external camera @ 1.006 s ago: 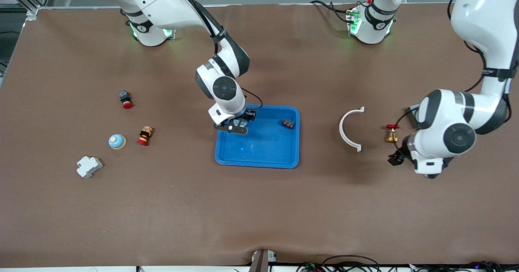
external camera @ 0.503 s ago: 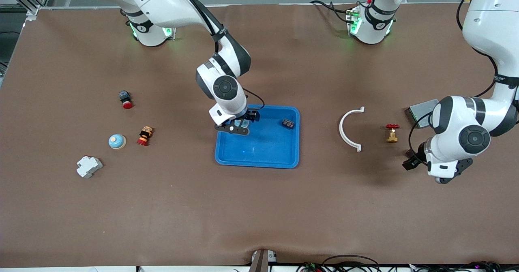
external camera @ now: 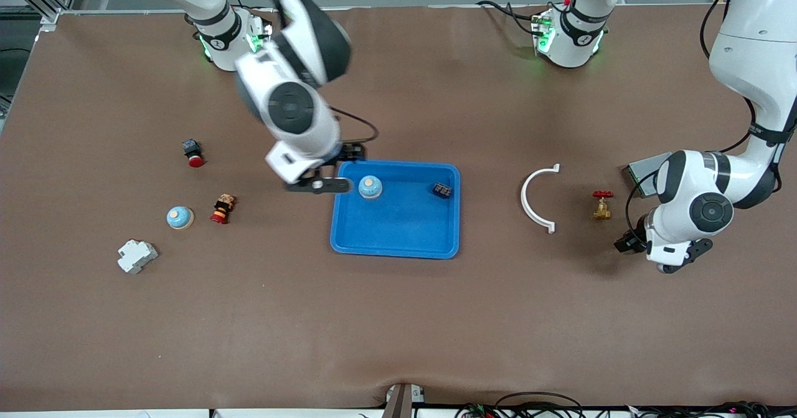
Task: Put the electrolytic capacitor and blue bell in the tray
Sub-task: 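Grasp the brown capacitor with the left gripper while the right gripper releases the bell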
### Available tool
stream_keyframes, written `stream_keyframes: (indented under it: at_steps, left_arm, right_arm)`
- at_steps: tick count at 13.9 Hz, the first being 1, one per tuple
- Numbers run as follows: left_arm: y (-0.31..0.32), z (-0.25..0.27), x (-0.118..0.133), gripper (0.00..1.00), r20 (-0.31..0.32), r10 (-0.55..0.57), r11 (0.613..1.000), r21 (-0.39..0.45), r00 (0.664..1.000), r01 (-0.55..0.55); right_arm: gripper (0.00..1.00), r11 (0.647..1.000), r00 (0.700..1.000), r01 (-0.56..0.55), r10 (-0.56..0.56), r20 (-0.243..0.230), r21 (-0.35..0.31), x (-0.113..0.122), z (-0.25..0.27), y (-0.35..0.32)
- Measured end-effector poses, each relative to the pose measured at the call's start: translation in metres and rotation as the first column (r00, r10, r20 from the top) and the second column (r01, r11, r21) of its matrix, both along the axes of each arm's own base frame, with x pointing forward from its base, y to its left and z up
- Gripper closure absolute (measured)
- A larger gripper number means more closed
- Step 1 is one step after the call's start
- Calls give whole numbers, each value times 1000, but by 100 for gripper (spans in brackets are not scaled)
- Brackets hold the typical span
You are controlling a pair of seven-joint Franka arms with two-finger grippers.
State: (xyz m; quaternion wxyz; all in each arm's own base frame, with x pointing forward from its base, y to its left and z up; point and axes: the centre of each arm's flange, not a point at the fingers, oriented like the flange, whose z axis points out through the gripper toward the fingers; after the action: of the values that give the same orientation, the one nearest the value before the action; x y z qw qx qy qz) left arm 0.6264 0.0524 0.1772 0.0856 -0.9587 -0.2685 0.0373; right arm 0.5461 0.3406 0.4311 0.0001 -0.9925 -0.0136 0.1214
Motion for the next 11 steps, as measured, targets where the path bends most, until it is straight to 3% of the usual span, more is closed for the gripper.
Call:
stream_keyframes:
  at_steps: [1,2,7,11]
  left_arm:
    - [-1,-1,0,15,-2,-3,1000,-2,1000,3]
    - [-3,-1,0,15,-2,-4,1000,-3,1000,4]
    - [-5,2,3,68,11,-11,1000,-6,1000,11]
    - [-12,10,8,68,23,-59,998,-35,998,60]
  right_arm:
    - [0,1000,1000,-22,22,-6,16,12,15,-34]
    - [0,999,999,-42,42,-10,30,21,27,-63]
    - [0,979,982,-186,187,-3,88,53,42,-183]
    - [0,948,950,-312,311,35,67,72,22,-277]
